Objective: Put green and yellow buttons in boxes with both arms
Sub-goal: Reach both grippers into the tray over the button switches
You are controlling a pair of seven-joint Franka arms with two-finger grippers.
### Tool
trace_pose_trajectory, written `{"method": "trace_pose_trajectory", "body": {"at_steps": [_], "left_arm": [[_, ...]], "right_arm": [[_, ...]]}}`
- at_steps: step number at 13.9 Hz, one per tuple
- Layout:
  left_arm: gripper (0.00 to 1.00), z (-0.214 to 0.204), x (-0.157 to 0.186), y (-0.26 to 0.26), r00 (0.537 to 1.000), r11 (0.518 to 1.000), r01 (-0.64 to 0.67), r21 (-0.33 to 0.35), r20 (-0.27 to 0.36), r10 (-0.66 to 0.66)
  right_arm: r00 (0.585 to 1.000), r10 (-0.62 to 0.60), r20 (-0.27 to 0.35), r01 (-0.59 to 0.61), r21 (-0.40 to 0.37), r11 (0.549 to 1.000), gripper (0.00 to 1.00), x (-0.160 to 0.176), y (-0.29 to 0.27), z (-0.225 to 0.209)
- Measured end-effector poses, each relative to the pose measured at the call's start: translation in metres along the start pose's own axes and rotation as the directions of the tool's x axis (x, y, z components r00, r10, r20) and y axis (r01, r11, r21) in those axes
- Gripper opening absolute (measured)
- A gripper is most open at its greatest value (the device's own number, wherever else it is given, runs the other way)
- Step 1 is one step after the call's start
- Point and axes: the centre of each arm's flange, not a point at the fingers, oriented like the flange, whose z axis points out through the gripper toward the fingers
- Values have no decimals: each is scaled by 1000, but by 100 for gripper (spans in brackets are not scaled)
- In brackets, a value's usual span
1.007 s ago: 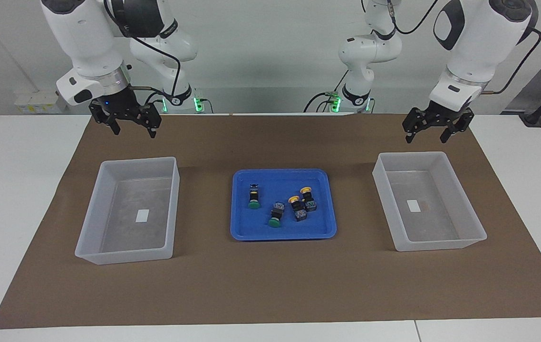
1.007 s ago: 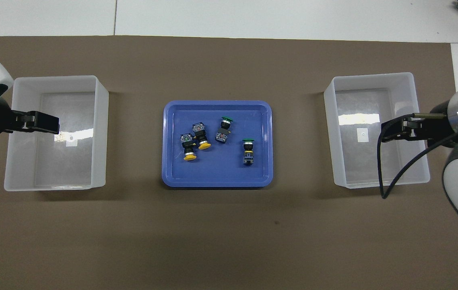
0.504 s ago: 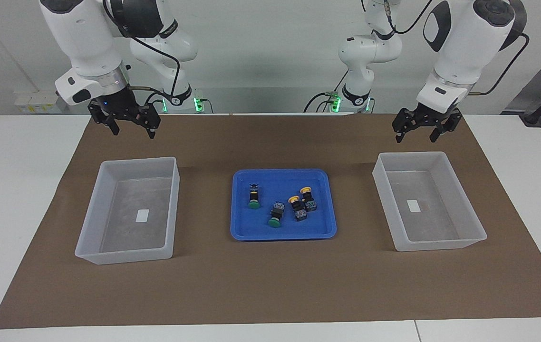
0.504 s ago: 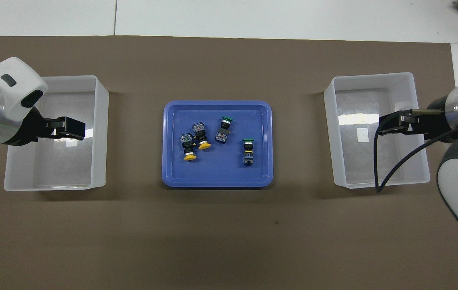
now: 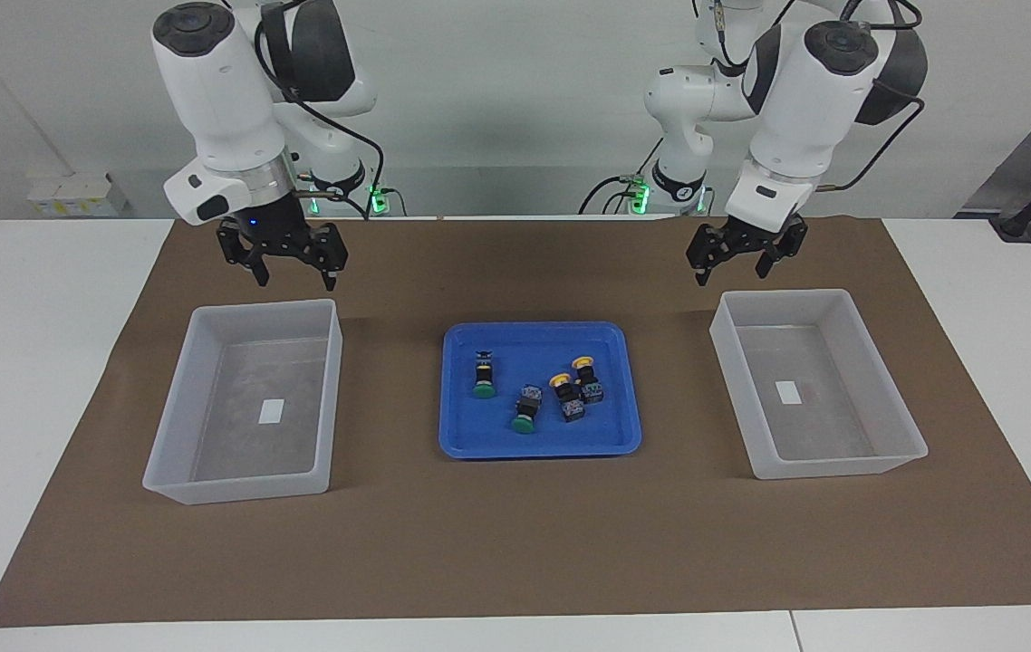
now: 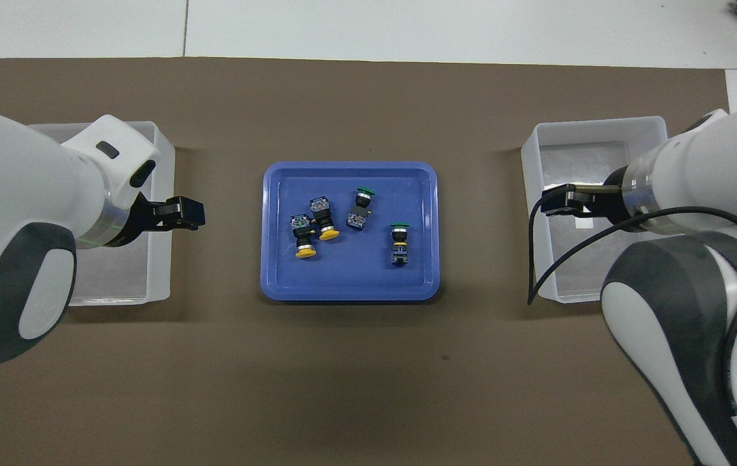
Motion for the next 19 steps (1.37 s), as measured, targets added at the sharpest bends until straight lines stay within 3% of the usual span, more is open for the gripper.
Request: {"method": "trace_pose_trajectory", "body": {"at_steps": [9,19], "left_arm": [[100,84,-22,67,982,983,163,-89,-81,-170],[100,97,-23,71,979,979,181,-94,-76,-189]], "right_arm": [[1000,-19,-10,19,30,999,100,-18,-88,94],[994,-83,-65,89,87,992,100,-36,-178,175]]}}
